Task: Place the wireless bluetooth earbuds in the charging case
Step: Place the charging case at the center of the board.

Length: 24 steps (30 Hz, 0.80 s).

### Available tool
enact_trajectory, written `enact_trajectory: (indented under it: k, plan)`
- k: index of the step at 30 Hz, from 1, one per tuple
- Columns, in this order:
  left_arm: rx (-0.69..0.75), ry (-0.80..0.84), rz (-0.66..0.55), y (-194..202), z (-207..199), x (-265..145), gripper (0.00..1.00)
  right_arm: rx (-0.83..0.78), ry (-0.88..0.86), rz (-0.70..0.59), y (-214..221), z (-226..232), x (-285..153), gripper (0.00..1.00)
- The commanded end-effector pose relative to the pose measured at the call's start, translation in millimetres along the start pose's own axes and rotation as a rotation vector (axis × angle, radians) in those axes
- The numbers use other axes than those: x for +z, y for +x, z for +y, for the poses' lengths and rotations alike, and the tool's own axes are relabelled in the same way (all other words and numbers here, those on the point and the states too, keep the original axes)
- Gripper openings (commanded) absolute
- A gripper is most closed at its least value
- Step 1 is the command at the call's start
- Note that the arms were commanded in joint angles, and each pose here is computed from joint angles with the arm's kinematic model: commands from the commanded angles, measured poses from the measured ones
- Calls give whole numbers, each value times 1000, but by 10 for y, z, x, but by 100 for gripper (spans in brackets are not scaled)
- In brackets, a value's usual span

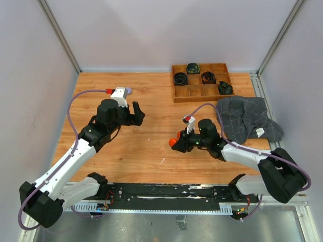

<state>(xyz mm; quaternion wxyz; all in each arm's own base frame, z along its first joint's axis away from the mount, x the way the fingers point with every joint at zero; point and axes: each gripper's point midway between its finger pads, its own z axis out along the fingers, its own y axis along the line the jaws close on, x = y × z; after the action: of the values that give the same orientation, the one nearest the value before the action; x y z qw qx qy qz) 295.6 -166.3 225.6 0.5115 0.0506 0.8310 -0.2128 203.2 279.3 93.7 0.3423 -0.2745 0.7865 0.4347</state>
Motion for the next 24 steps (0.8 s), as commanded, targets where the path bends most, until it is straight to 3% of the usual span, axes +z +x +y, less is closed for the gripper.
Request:
enact_trajectory:
  k: [1,9,13,24]
  plan:
    - [88,-270,-98,-291,491,-219,93,165,142,159,332,-263,-79,4]
    - [73,-392,-126,-182,820,-274,96,302,293,283,703,-485,-184,6]
    - [73,-405,-124,-157,870,-287,97,364,356,278,790,-598,-294,10]
    - [13,-396,-117,-171,926,-257,98,352,479,248,767,-752,-493,48]
